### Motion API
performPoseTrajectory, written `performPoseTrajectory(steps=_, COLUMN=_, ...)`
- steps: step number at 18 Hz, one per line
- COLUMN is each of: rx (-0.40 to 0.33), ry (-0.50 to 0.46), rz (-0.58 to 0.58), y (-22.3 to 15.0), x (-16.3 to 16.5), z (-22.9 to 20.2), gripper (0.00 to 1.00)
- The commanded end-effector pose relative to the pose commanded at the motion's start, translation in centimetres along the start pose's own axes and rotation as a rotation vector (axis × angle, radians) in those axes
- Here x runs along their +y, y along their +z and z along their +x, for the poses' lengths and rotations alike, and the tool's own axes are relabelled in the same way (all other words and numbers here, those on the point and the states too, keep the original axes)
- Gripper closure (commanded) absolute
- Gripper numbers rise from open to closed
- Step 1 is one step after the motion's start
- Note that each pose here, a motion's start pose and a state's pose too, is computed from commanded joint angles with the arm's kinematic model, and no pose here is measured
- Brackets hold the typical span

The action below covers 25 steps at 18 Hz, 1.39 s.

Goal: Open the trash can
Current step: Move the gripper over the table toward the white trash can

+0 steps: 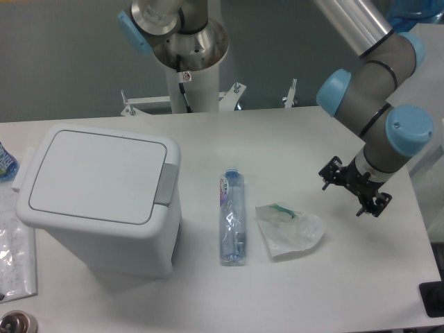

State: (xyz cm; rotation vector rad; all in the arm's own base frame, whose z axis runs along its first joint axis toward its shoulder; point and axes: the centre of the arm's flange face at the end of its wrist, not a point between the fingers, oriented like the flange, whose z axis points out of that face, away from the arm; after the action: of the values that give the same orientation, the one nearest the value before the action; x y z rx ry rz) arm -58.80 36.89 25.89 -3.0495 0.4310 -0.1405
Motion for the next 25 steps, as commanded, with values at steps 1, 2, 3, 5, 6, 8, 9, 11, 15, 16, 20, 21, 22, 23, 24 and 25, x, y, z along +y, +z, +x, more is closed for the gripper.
performPoseTrajectory(steps=1, rx=0.001, ry=0.0, rz=-0.002, y=0.1, x=0.0, z=0.0, gripper=0.0)
performPoseTrajectory(steps=2, rx=0.006, ry=0.0, rz=-0.003, y=0.3, x=0.1, z=0.1, gripper=0.0)
performPoseTrajectory(steps=3, rx=0.007, ry=-0.001, rz=-0.004, y=0.4, x=0.1, z=0.1, gripper=0.0)
performPoseTrajectory(steps=5, rx=-0.003, ry=0.005, rz=-0.008, y=0.1, x=-0.2, z=-0.1, gripper=0.0)
performPoseTrajectory(steps=6, rx=-0.025, ry=0.013, rz=-0.005, y=-0.6, x=-0.7, z=-0.3, gripper=0.0)
performPoseTrajectory(steps=8, rx=-0.07, ry=0.025, rz=-0.008, y=-1.2, x=-1.5, z=-0.8, gripper=0.0)
performPoseTrajectory(steps=9, rx=-0.071, ry=0.03, rz=-0.004, y=-1.1, x=-1.7, z=-0.7, gripper=0.0)
performPoseTrajectory(steps=11, rx=-0.067, ry=0.039, rz=-0.003, y=-0.9, x=-2.3, z=-0.1, gripper=0.0)
performPoseTrajectory(steps=15, rx=-0.085, ry=-0.069, rz=0.072, y=-3.0, x=-3.2, z=0.5, gripper=0.0)
performPoseTrajectory(steps=16, rx=-0.075, ry=-0.128, rz=0.11, y=-3.3, x=-3.5, z=0.9, gripper=0.0)
performPoseTrajectory(steps=20, rx=-0.07, ry=-0.294, rz=0.303, y=-6.8, x=-5.6, z=1.5, gripper=0.0)
performPoseTrajectory(steps=21, rx=-0.07, ry=-0.311, rz=0.362, y=-8.2, x=-6.2, z=1.7, gripper=0.0)
performPoseTrajectory(steps=22, rx=-0.064, ry=-0.331, rz=0.416, y=-9.3, x=-6.8, z=1.8, gripper=0.0)
performPoseTrajectory(steps=23, rx=-0.06, ry=-0.354, rz=0.472, y=-10.8, x=-7.6, z=2.0, gripper=0.0)
performPoseTrajectory(steps=24, rx=-0.052, ry=-0.372, rz=0.514, y=-12.1, x=-8.8, z=2.4, gripper=0.0)
performPoseTrajectory(steps=25, rx=-0.045, ry=-0.377, rz=0.546, y=-12.9, x=-9.8, z=2.8, gripper=0.0)
